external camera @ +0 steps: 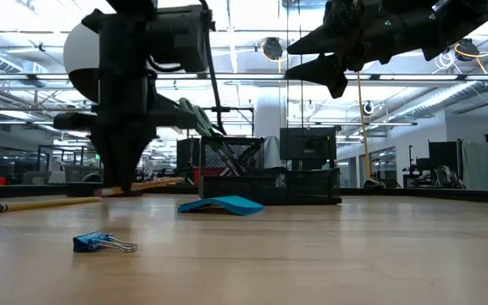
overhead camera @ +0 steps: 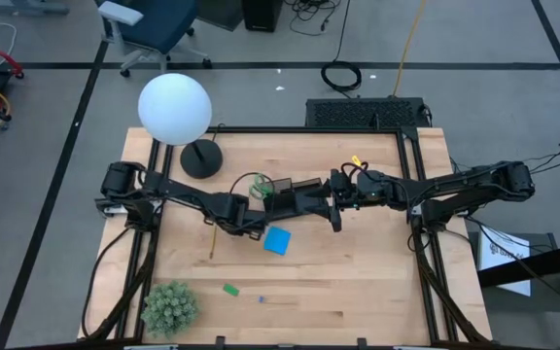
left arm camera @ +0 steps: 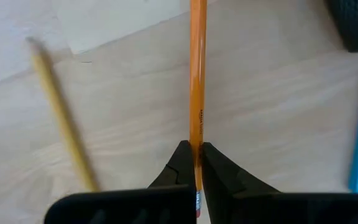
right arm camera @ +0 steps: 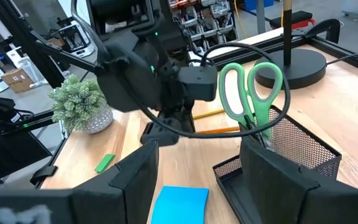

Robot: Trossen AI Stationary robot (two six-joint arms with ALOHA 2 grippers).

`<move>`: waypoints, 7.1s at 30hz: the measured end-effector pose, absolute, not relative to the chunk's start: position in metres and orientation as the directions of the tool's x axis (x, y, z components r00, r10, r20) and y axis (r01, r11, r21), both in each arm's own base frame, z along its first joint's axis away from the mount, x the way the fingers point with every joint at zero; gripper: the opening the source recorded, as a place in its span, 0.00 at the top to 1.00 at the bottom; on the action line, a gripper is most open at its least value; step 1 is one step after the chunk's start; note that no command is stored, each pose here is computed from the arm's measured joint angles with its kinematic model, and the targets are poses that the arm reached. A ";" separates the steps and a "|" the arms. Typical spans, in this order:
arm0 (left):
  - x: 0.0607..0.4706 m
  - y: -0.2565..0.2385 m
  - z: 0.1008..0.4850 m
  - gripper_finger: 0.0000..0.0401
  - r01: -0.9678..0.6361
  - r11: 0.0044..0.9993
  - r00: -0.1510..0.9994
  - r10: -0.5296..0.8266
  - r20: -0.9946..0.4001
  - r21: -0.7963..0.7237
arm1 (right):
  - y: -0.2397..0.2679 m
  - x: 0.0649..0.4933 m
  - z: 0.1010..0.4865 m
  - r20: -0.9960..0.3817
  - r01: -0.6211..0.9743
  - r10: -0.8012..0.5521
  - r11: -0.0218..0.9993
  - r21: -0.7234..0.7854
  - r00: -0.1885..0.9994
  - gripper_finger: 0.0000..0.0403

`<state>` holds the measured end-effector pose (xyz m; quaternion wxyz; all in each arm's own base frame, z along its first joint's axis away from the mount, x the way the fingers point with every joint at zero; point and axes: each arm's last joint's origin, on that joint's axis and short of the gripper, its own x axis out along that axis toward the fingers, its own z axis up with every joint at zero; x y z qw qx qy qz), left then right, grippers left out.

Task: Pick and place office supplies into organizer
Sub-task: Put the orange pencil into the black desk organizer

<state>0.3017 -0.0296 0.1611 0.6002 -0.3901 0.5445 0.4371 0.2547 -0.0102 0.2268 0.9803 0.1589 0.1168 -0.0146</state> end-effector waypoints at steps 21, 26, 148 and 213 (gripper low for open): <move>0.319 -0.018 0.195 1.00 -0.929 0.365 0.127 0.152 -0.980 -0.064 | -0.010 0.255 0.226 -0.236 0.066 0.009 0.949 0.308 0.972 0.46; 0.320 -0.021 0.206 1.00 -0.925 0.378 0.115 0.152 -0.982 -0.050 | -0.010 0.255 0.226 -0.236 0.066 0.009 0.949 0.308 0.972 0.46; 0.241 -0.015 0.406 1.00 -0.206 0.334 0.969 -0.061 -0.240 -0.920 | 0.035 0.275 0.352 -0.013 0.142 -0.337 0.430 -0.892 0.941 0.46; 0.326 -0.014 0.380 1.00 0.012 0.179 0.972 -0.234 -0.031 -0.984 | 0.054 0.301 0.341 0.096 0.206 -0.341 0.303 -0.930 0.935 0.97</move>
